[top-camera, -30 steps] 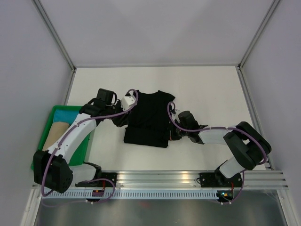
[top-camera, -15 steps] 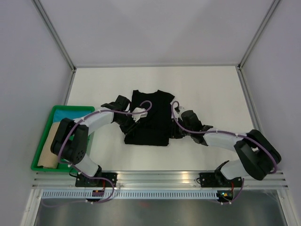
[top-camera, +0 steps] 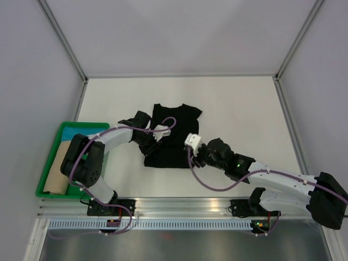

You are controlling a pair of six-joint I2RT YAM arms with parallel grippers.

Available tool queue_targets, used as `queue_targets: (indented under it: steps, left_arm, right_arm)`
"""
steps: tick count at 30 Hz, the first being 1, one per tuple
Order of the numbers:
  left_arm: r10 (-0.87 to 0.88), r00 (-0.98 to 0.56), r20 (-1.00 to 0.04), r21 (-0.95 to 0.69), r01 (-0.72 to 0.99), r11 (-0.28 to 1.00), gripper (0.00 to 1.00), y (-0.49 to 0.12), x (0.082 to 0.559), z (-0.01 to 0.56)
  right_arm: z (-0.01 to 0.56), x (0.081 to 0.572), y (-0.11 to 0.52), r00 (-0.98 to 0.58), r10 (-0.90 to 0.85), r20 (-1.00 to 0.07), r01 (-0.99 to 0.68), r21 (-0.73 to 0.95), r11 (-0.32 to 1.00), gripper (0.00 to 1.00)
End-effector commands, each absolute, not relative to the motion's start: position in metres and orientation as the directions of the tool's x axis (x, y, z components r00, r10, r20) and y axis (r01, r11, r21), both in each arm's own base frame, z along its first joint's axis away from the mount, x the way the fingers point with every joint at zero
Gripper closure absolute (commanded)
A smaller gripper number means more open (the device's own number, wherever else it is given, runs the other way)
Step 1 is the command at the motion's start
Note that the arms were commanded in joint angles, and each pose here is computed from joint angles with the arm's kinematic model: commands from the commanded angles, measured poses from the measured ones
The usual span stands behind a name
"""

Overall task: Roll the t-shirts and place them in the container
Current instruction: Roll the tshirt

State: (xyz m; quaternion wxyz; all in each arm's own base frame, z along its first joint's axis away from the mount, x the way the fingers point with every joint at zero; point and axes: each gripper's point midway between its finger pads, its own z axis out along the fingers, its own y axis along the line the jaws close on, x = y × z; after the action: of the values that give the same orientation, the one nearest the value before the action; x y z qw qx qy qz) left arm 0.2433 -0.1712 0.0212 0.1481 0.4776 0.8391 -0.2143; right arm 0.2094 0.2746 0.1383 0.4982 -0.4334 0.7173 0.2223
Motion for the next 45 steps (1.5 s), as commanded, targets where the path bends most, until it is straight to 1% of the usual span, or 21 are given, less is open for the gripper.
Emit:
queue_targets:
  steps: [1, 3, 4, 8, 14, 17, 18, 20, 21, 23, 24, 27, 28, 29, 33, 35, 36, 37, 38, 41, 45]
  left_arm:
    - [0.718, -0.491, -0.493, -0.199, 0.867, 0.457, 0.62, -0.176, 0.251, 0.024]
    - [0.719, -0.49, -0.493, -0.199, 0.868, 0.455, 0.62, -0.176, 0.251, 0.024]
    - [0.719, -0.491, -0.492, -0.199, 0.868, 0.456, 0.62, -0.175, 0.251, 0.024]
    - [0.723, -0.49, -0.487, -0.195, 0.868, 0.457, 0.61, -0.175, 0.252, 0.023]
    - [0.731, -0.473, -0.492, -0.185, 0.877, 0.443, 0.61, -0.174, 0.252, 0.023]
    - [0.728, -0.47, -0.499, -0.181, 0.878, 0.443, 0.61, -0.176, 0.254, 0.026]
    - [0.729, -0.465, -0.503, -0.18, 0.881, 0.438, 0.61, -0.177, 0.254, 0.027]
    - [0.731, -0.459, -0.504, -0.171, 0.883, 0.436, 0.61, -0.175, 0.254, 0.03]
    - [0.734, -0.455, -0.505, -0.167, 0.885, 0.434, 0.61, -0.175, 0.254, 0.032]
    - [0.735, -0.449, -0.507, -0.153, 0.887, 0.437, 0.61, -0.173, 0.255, 0.038]
    - [0.733, -0.448, -0.513, -0.142, 0.886, 0.442, 0.6, -0.173, 0.258, 0.044]
    - [0.723, -0.446, -0.528, -0.082, 0.874, 0.479, 0.56, -0.171, 0.271, 0.075]
    - [0.725, -0.443, -0.528, -0.052, 0.868, 0.493, 0.52, -0.168, 0.277, 0.084]
    - [0.717, -0.418, -0.558, -0.008, 0.866, 0.5, 0.5, -0.17, 0.288, 0.105]
    - [0.769, -0.341, -0.541, 0.069, 0.893, 0.444, 0.42, -0.163, 0.278, 0.122]
    - [0.786, -0.322, -0.528, 0.058, 0.909, 0.412, 0.37, -0.158, 0.261, 0.113]
    - [0.792, -0.275, -0.545, 0.077, 0.924, 0.374, 0.34, -0.159, 0.254, 0.118]
    - [0.806, -0.253, -0.535, 0.068, 0.938, 0.34, 0.27, -0.159, 0.243, 0.109]
    - [0.813, -0.234, -0.534, 0.072, 0.945, 0.32, 0.23, -0.161, 0.237, 0.107]
    - [0.839, -0.152, -0.523, 0.1, 0.966, 0.238, 0.22, -0.171, 0.221, 0.097]
    - [0.856, -0.113, -0.505, 0.13, 0.97, 0.205, 0.21, -0.173, 0.219, 0.08]
  right_arm:
    - [0.102, 0.19, 0.274, 0.215, -0.719, -0.66, -0.849, -0.491, 0.196, 0.5]
    - [0.08, 0.181, 0.276, 0.252, -0.781, -0.572, -0.842, -0.527, 0.114, 0.42]
    - [0.077, 0.18, 0.279, 0.254, -0.791, -0.556, -0.839, -0.534, 0.106, 0.33]
    - [0.055, 0.177, 0.282, 0.256, -0.837, -0.484, -0.832, -0.551, 0.064, 0.3]
    - [0.038, 0.191, 0.279, 0.187, -0.892, -0.413, -0.808, -0.58, 0.099, 0.32]
    - [0.027, 0.198, 0.273, 0.124, -0.905, -0.406, -0.817, -0.56, 0.139, 0.46]
    - [0.024, 0.198, 0.272, 0.111, -0.907, -0.405, -0.82, -0.554, 0.147, 0.58]
    - [0.019, 0.202, 0.268, 0.078, -0.915, -0.397, -0.815, -0.553, 0.17, 0.74]
    - [0.018, 0.202, 0.265, 0.067, -0.919, -0.388, -0.819, -0.547, 0.171, 0.84]
    - [0.023, 0.202, 0.269, 0.056, -0.91, -0.411, -0.834, -0.521, 0.184, 0.96]
    - [0.025, 0.201, 0.272, 0.051, -0.902, -0.43, -0.845, -0.5, 0.191, 1.0]
    - [0.033, 0.199, 0.28, 0.013, -0.86, -0.51, -0.887, -0.404, 0.225, 1.0]
    - [0.033, 0.2, 0.279, 0.002, -0.854, -0.52, -0.895, -0.382, 0.231, 1.0]
    - [0.035, 0.203, 0.277, -0.018, -0.843, -0.537, -0.901, -0.358, 0.247, 1.0]
    - [0.046, 0.198, 0.287, -0.039, -0.78, -0.624, -0.941, -0.24, 0.239, 1.0]
    - [0.055, 0.201, 0.288, -0.052, -0.754, -0.655, -0.946, -0.211, 0.247, 1.0]
    - [0.057, 0.2, 0.289, -0.051, -0.745, -0.665, -0.951, -0.196, 0.24, 1.0]
    - [0.06, 0.198, 0.291, -0.053, -0.729, -0.683, -0.959, -0.17, 0.228, 1.0]
    - [0.06, 0.195, 0.292, -0.055, -0.72, -0.692, -0.964, -0.151, 0.219, 1.0]
    - [0.058, 0.19, 0.293, -0.089, -0.692, -0.716, -0.976, -0.076, 0.205, 1.0]
    - [0.054, 0.19, 0.292, -0.129, -0.68, -0.721, -0.978, -0.022, 0.208, 1.0]
